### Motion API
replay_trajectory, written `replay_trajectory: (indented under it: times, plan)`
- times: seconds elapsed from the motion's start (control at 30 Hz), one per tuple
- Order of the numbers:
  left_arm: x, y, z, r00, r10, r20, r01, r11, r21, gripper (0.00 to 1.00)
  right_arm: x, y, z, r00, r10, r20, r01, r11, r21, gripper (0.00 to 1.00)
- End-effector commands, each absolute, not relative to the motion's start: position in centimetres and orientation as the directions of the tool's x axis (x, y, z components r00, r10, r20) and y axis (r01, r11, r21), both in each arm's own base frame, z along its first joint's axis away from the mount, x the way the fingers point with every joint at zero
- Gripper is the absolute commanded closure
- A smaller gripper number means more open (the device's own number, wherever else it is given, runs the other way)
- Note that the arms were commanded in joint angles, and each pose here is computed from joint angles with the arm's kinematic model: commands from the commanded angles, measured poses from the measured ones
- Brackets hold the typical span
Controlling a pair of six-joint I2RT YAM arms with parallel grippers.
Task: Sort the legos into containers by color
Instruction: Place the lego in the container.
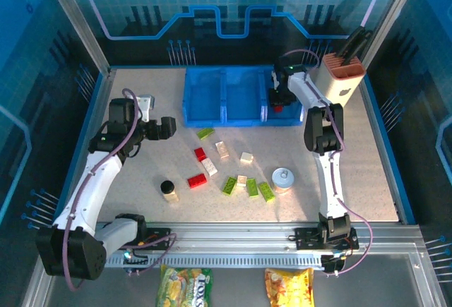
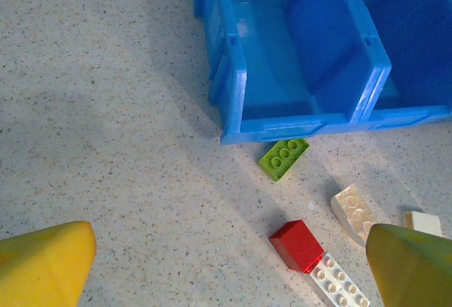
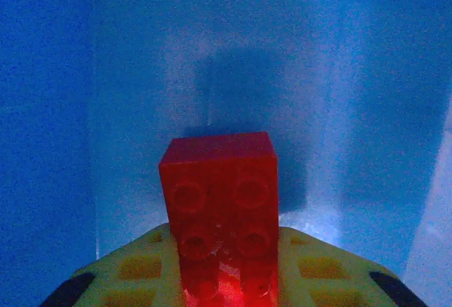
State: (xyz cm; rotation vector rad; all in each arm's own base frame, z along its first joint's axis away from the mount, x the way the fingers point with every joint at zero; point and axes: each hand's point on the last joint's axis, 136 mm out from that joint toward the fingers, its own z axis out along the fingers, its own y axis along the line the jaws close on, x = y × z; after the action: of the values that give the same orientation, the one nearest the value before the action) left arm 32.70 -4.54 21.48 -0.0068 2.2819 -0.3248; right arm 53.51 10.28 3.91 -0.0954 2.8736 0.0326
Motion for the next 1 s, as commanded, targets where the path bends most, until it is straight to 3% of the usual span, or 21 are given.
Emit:
replay_trajectory:
  times: [0.0, 0.4, 0.73, 0.97]
  plan:
    - [32.5, -4.6, 20.9, -0.681, -0.090, -0.727, 0.115, 0.967, -0.227, 0.01, 53.3, 10.7, 3.2, -0.971, -0.034, -0.238, -0.039, 0.999, 0.015, 0.74]
    - [32.4, -4.8, 20.9, -0.687, -0.096, -0.720, 0.118, 0.963, -0.241, 0.01, 53.4, 10.7, 5.5, -0.961, -0.036, -0.275, -0.037, 0.999, 0.000, 0.57]
    - [32.5, -4.9, 21.0, -0.690, -0.102, -0.716, 0.117, 0.961, -0.249, 0.01, 52.3, 11.0, 10.5, -0.941, -0.064, -0.331, -0.058, 0.998, -0.028, 0.56]
    - [32.7, -5.1, 20.9, -0.698, -0.109, -0.708, 0.116, 0.958, -0.263, 0.01, 48.8, 12.3, 13.8, -0.933, -0.097, -0.347, -0.094, 0.995, -0.027, 0.56]
